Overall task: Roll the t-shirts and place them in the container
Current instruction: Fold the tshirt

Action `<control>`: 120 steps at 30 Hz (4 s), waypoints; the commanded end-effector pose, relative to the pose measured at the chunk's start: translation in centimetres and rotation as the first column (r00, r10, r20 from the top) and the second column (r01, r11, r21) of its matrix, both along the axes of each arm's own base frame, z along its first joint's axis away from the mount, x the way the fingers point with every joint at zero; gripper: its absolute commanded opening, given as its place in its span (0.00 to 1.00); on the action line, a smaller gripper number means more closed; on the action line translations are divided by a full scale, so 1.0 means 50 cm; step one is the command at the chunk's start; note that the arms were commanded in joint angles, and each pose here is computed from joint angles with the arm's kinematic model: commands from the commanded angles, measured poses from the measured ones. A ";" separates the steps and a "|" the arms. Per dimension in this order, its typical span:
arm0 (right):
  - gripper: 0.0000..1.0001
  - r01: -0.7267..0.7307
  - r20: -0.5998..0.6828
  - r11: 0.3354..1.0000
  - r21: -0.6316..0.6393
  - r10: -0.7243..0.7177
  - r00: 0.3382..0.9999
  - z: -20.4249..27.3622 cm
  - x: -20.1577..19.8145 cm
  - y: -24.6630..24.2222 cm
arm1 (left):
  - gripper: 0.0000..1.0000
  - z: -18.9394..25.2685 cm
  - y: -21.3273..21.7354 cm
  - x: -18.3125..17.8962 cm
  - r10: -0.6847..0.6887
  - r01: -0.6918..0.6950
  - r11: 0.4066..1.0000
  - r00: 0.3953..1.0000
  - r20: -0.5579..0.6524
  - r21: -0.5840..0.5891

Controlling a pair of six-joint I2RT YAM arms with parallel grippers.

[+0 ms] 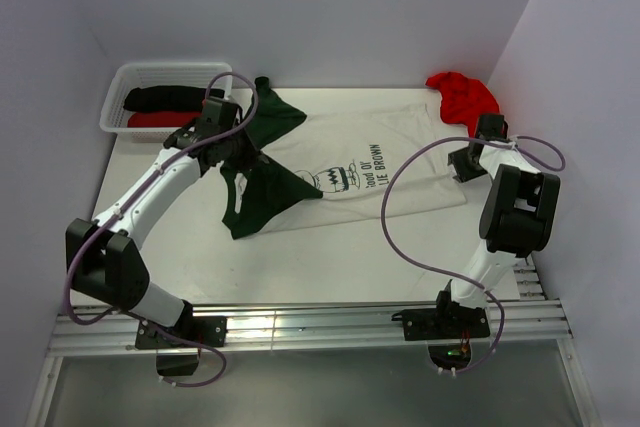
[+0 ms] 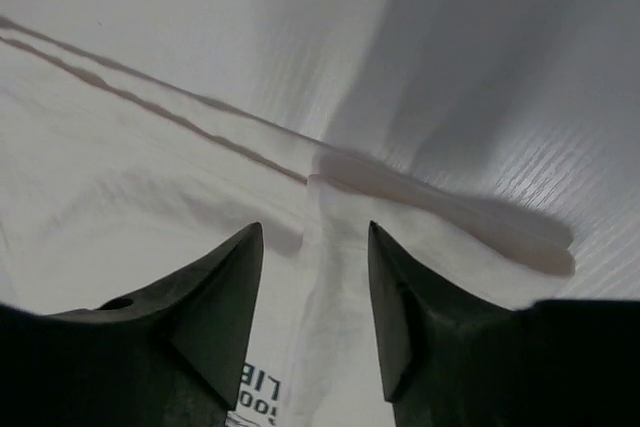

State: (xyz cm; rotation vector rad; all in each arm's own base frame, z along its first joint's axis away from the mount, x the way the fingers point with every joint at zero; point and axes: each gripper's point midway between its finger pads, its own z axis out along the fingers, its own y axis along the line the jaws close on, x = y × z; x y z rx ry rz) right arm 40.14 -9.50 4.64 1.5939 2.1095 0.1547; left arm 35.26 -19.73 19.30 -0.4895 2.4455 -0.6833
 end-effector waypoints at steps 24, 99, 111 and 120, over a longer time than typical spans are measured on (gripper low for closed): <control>0.56 -0.285 0.264 0.956 -0.073 0.294 0.919 0.086 -0.093 0.101 | 0.00 -0.019 -0.005 0.130 0.002 0.003 0.997 0.998 0.056 -0.083; 0.47 -0.808 -0.131 -0.215 -0.549 0.977 -0.171 0.034 -0.099 1.000 | 0.56 -0.340 0.140 -0.185 0.216 -0.234 0.971 0.951 -0.221 -0.058; 0.00 -0.791 -0.053 -0.146 -0.595 0.988 -0.143 0.105 -0.047 0.964 | 0.22 -0.356 0.158 -0.186 0.200 -0.200 0.980 0.954 -0.225 0.026; 0.00 -0.821 0.060 -0.021 -0.571 0.996 -0.068 0.146 0.089 0.866 | 0.00 -0.368 0.146 -0.190 0.165 -0.168 0.986 0.953 -0.256 0.008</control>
